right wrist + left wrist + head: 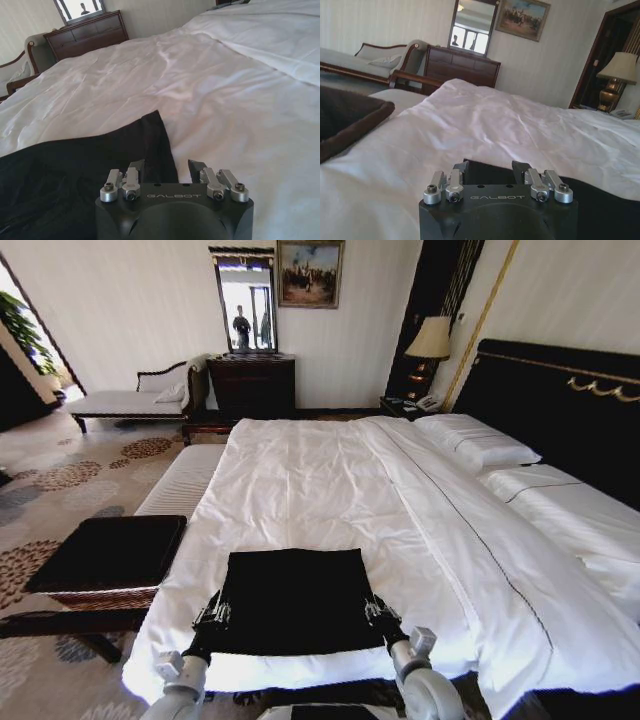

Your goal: Fold the clothes on the bed and place them into the basket.

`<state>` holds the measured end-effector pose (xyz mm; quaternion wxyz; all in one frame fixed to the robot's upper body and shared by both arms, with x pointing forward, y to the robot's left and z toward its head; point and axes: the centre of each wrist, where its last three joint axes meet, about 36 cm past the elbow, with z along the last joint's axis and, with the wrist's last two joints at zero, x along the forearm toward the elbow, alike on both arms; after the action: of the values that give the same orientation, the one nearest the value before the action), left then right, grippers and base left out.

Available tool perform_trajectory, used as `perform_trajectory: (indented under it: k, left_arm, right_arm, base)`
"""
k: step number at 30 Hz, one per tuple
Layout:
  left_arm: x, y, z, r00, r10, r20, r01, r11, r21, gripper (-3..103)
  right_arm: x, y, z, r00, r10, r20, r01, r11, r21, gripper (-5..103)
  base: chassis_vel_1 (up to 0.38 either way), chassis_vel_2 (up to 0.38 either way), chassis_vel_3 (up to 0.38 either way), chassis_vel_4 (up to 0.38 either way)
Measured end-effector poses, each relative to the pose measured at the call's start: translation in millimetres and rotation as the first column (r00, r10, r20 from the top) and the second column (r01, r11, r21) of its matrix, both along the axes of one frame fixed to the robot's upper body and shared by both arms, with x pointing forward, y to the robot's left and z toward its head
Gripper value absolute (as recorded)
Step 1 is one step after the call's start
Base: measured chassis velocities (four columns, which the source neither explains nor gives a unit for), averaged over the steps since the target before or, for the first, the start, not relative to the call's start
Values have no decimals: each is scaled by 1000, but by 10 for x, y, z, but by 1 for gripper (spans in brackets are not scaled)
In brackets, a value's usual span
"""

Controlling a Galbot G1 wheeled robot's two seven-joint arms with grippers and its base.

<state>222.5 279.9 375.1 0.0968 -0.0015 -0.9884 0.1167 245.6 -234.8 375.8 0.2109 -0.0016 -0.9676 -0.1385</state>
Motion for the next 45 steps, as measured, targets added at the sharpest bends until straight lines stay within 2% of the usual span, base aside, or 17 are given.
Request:
perform_trajectory:
  k: [3, 4, 6, 7, 9, 11, 12, 15, 16, 20, 29, 32, 34, 38, 40, 41, 45]
  left_arm:
    - [184, 98, 65, 1000, 16, 25, -16, 1000, 2, 63]
    - [257, 124, 70, 999, 23, 32, -23, 1000, -2, 63]
    - [554, 218, 63, 998, 60, 28, -59, 998, -39, 74]
    - [554, 218, 63, 998, 60, 28, -59, 998, -39, 74]
    - [772, 266, 48, 996, 85, 0, -84, 993, -86, 85]
    - [1046, 348, -24, 995, 94, -44, -99, 988, -120, 95]
    - [1046, 348, -24, 995, 94, -44, -99, 988, -120, 95]
    - [1264, 430, -182, 992, 97, -80, -105, 989, -102, 100]
    - [1335, 444, -248, 992, 91, -92, -99, 991, -88, 100]
    - [1368, 378, -312, 992, 66, -107, -74, 994, -77, 100]
    - [1151, 222, -398, 992, 34, -124, -45, 996, -81, 100]
    - [1096, 226, -396, 993, 34, -111, -42, 997, -68, 100]
    - [1057, 232, -408, 994, 40, -105, -47, 997, -62, 100]
    - [1023, 235, -384, 994, 47, -100, -54, 996, -69, 100]
    - [1018, 239, -381, 994, 49, -100, -56, 996, -72, 100]
    - [1017, 244, -381, 994, 50, -101, -58, 995, -75, 100]
    - [1019, 245, -380, 993, 53, -103, -61, 995, -83, 100]
  right_arm:
    - [95, -101, 76, 999, -14, 30, 14, 1000, -13, 63]
    - [145, -126, 90, 999, -16, 39, 16, 1000, -15, 63]
    - [450, -230, 108, 998, -18, 52, 18, 1000, 6, 74]
    - [450, -230, 108, 998, -18, 52, 18, 1000, 6, 74]
    - [721, -301, 120, 999, -10, 34, 8, 998, 66, 80]
    - [1131, -423, 82, 1000, 19, -11, -18, 990, 140, 95]
    - [1131, -423, 82, 1000, 19, -11, -18, 990, 140, 95]
    - [1558, -561, 86, 998, 58, -28, -53, 985, 162, 100]
    - [1759, -622, 79, 997, 68, -33, -62, 984, 165, 100]
    - [2025, -728, -19, 994, 90, -64, -77, 980, 181, 100]
    - [2182, -812, -377, 987, 110, -118, -79, 969, 235, 100]
    - [2216, -751, -408, 986, 118, -121, -79, 953, 292, 102]
    - [2239, -674, -452, 984, 125, -126, -77, 940, 333, 98]
    - [2239, -605, -465, 983, 135, -128, -81, 932, 354, 94]
    - [2235, -591, -470, 982, 138, -130, -85, 932, 354, 91]
    - [2228, -575, -483, 981, 143, -133, -88, 933, 349, 84]
    - [2214, -574, -503, 980, 144, -138, -89, 935, 344, 79]
  base:
    - [0, 0, 0, 0]
    - [0, 0, 0, 0]
    - [0, 0, 0, 0]
    - [0, 0, 0, 0]
    - [0, 0, 0, 0]
    - [0, 0, 0, 0]
    - [0, 0, 0, 0]
    - [0, 0, 0, 0]
    - [0, 0, 0, 0]
    - [0, 0, 0, 0]
    - [0, 0, 0, 0]
    - [0, 0, 0, 0]
    - [0, 0, 0, 0]
    - [0, 0, 0, 0]
    - [0, 0, 0, 0]
    - [0, 0, 0, 0]
    - [0, 0, 0, 0]
